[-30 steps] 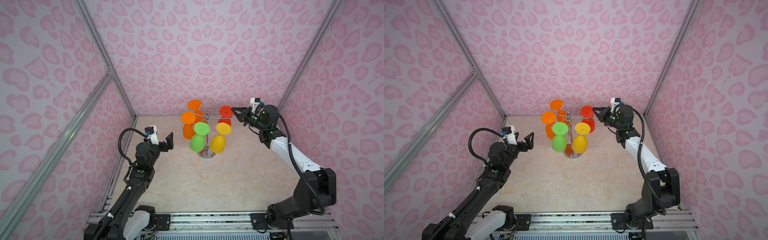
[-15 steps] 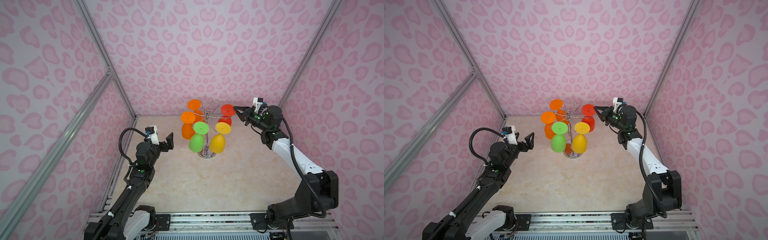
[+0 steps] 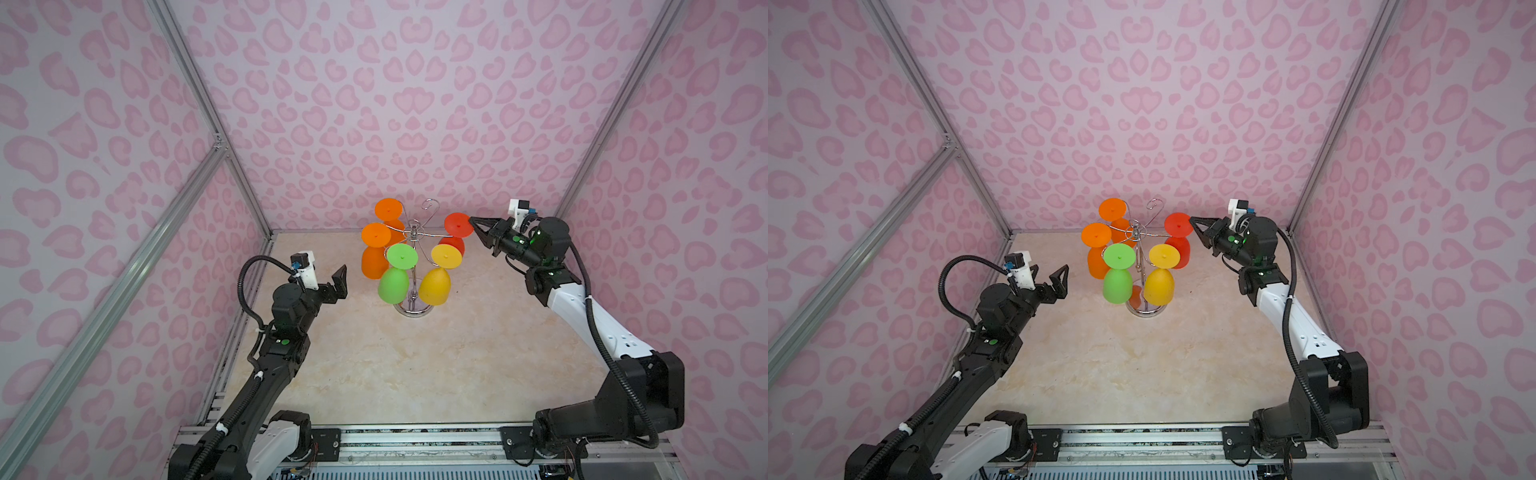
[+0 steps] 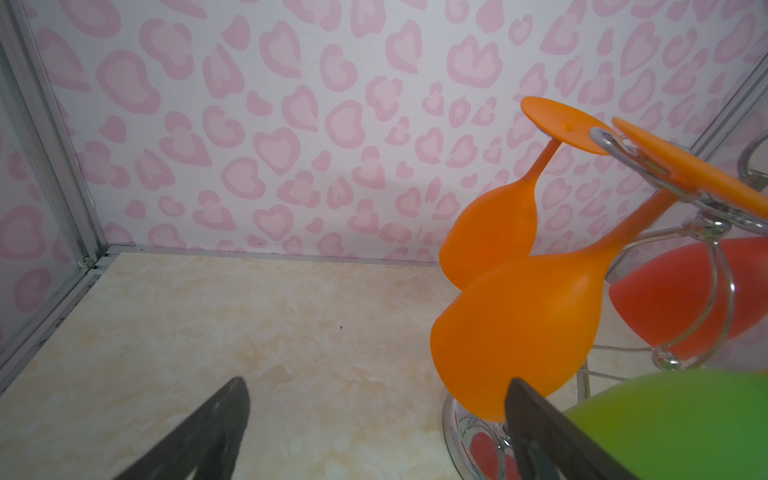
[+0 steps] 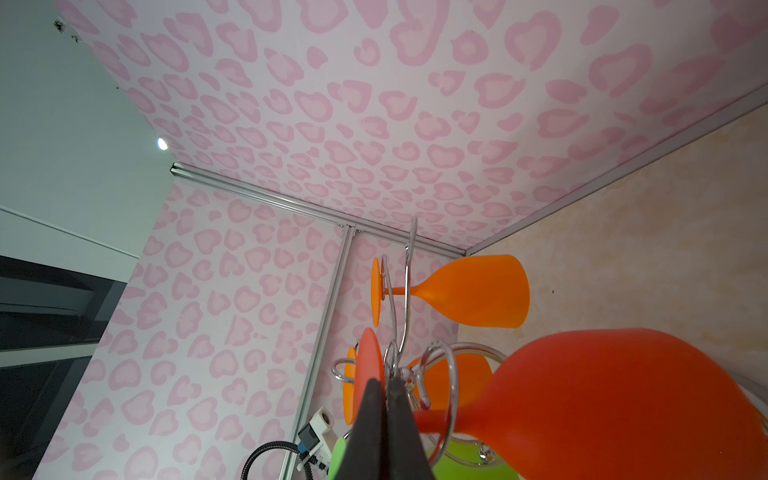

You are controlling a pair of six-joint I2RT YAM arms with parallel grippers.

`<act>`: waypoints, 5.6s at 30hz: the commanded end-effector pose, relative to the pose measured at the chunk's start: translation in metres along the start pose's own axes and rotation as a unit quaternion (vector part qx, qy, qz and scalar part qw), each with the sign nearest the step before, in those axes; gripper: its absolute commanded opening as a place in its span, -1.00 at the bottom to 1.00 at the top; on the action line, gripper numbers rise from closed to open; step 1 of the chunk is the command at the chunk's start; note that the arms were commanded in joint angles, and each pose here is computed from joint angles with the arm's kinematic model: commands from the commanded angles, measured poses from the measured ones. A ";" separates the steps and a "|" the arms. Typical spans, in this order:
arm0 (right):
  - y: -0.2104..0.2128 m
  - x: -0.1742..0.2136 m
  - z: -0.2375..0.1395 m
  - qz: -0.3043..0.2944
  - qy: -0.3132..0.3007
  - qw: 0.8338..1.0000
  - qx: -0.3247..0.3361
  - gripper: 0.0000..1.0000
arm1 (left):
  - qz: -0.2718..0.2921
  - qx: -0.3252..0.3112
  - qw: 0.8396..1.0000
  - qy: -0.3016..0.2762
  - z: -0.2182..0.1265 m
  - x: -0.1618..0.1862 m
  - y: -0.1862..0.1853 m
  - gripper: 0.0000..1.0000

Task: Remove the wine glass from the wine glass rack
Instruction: 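Close the right gripper on the red glass's foot at the rack, then lift the red glass up off the rack hook with the right gripper, then bring the red glass toward the left gripper while the left gripper reaches for its bowl, then close the left gripper on the red glass bowl and open the right gripper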

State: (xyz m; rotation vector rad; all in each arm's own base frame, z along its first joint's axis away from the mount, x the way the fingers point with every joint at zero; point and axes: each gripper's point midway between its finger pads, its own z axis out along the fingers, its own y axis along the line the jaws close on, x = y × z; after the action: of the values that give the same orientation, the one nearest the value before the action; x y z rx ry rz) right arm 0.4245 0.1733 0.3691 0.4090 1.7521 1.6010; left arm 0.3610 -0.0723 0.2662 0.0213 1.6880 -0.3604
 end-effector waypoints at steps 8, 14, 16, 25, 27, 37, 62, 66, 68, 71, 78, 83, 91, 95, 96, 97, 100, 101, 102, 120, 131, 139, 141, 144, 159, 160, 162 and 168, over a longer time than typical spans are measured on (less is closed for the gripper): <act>0.016 0.011 0.014 -0.010 0.021 0.999 -0.028 -1.00 | 0.005 0.001 1.000 -0.003 0.000 -0.003 -0.001 0.94; 0.018 0.011 0.027 -0.009 0.024 0.999 -0.033 -1.00 | 0.004 0.001 1.000 -0.001 -0.001 -0.002 -0.001 0.94; 0.018 0.008 0.029 -0.010 0.022 0.999 -0.035 -1.00 | 0.004 0.001 1.000 -0.001 -0.001 -0.001 -0.001 0.94; 0.007 -0.007 0.045 -0.010 0.015 0.999 -0.032 -1.00 | 0.005 0.002 1.000 -0.001 -0.001 -0.001 -0.001 0.94; 0.003 -0.012 0.047 -0.010 0.013 0.999 -0.032 -1.00 | 0.005 0.002 1.000 0.000 -0.001 -0.001 -0.001 0.94; -0.012 -0.058 0.039 0.008 -0.030 0.998 -0.052 -1.00 | 0.007 0.000 1.000 -0.001 -0.002 -0.002 -0.001 0.94; 0.159 -0.064 -0.087 -0.185 -0.115 0.961 -0.171 -1.00 | -0.016 0.048 0.992 -0.115 -0.043 -0.094 -0.032 0.96; 0.191 -0.042 -0.096 -0.207 -0.100 0.949 -0.218 -1.00 | -0.028 0.114 0.984 -0.132 -0.050 -0.126 -0.059 0.96; 0.204 -0.030 -0.097 -0.216 -0.088 0.943 -0.237 -1.00 | -0.035 0.170 0.976 -0.132 -0.052 -0.139 -0.079 0.96; 0.220 -0.007 -0.091 -0.223 -0.063 0.936 -0.265 -1.00 | -0.045 0.259 0.957 -0.123 -0.052 -0.157 -0.111 0.97; 0.245 0.043 -0.077 -0.214 0.001 0.912 -0.350 -1.00 | -0.049 0.382 0.919 -0.085 -0.038 -0.170 -0.152 0.99; 0.254 0.064 -0.074 -0.188 0.028 0.892 -0.409 -1.00 | -0.052 0.444 0.892 -0.074 -0.033 -0.169 -0.171 0.99; 0.249 0.079 -0.065 -0.158 0.050 0.883 -0.439 -1.00 | -0.040 0.517 0.852 -0.064 -0.030 -0.157 -0.197 1.00; 0.243 0.084 -0.061 -0.141 0.061 0.880 -0.449 -1.00 | -0.037 0.535 0.842 -0.069 -0.030 -0.155 -0.206 1.00; 0.243 0.085 -0.061 -0.134 0.063 0.878 -0.454 -1.00 | -0.040 0.532 0.843 -0.073 -0.028 -0.157 -0.206 1.00; 0.241 0.086 -0.061 -0.127 0.066 0.877 -0.459 -1.00 | -0.044 0.530 0.843 -0.077 -0.027 -0.158 -0.206 0.99; 0.238 0.085 -0.061 -0.110 0.070 0.871 -0.473 -1.00 | -0.046 0.543 0.834 -0.087 -0.031 -0.163 -0.211 0.99; 0.237 0.085 -0.060 -0.106 0.072 0.871 -0.475 -1.00 | -0.046 0.548 0.831 -0.088 -0.032 -0.164 -0.213 0.97; 0.236 0.085 -0.059 -0.103 0.072 0.870 -0.476 -1.00 | -0.046 0.554 0.827 -0.089 -0.035 -0.165 -0.215 0.95; 0.213 0.086 -0.041 -0.077 0.081 0.879 -0.464 -1.00 | -0.030 0.580 0.806 -0.113 -0.075 -0.173 -0.229 0.28; 0.191 0.073 -0.024 -0.071 0.097 0.892 -0.436 -1.00 | -0.014 0.575 0.807 -0.132 -0.090 -0.174 -0.228 -0.55; 0.170 0.063 -0.013 -0.067 0.104 0.903 -0.412 -1.00 | -0.010 0.567 0.811 -0.144 -0.091 -0.177 -0.226 -0.95; 0.167 0.063 -0.011 -0.068 0.106 0.904 -0.409 -1.00 | -0.009 0.569 0.809 -0.145 -0.091 -0.177 -0.227 -0.95; 0.162 0.062 -0.007 -0.069 0.110 0.905 -0.405 -0.90 | -0.008 0.571 0.808 -0.146 -0.090 -0.179 -0.227 -0.95; 0.139 0.003 -0.024 -0.121 0.050 0.931 -0.341 0.12 | 0.045 0.615 0.780 -0.106 -0.116 -0.173 -0.240 -0.95; 0.136 0.000 -0.025 -0.125 0.045 0.934 -0.330 0.13 | 0.049 0.613 0.783 -0.098 -0.115 -0.171 -0.240 -0.95; 0.124 -0.008 -0.024 -0.136 0.032 0.946 -0.293 0.14 | 0.061 0.598 0.795 -0.082 -0.109 -0.164 -0.240 -0.94; 0.067 -0.023 -0.021 -0.180 -0.003 0.977 -0.116 0.13 | 0.124 0.528 0.840 0.001 -0.095 -0.130 -0.242 -0.92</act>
State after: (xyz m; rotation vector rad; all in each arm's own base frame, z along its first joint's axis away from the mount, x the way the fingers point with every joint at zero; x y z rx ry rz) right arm 0.3877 0.1583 0.4863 -0.0822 1.2934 1.7127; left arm 0.2263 -0.2487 0.4975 0.9969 1.0884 -1.1716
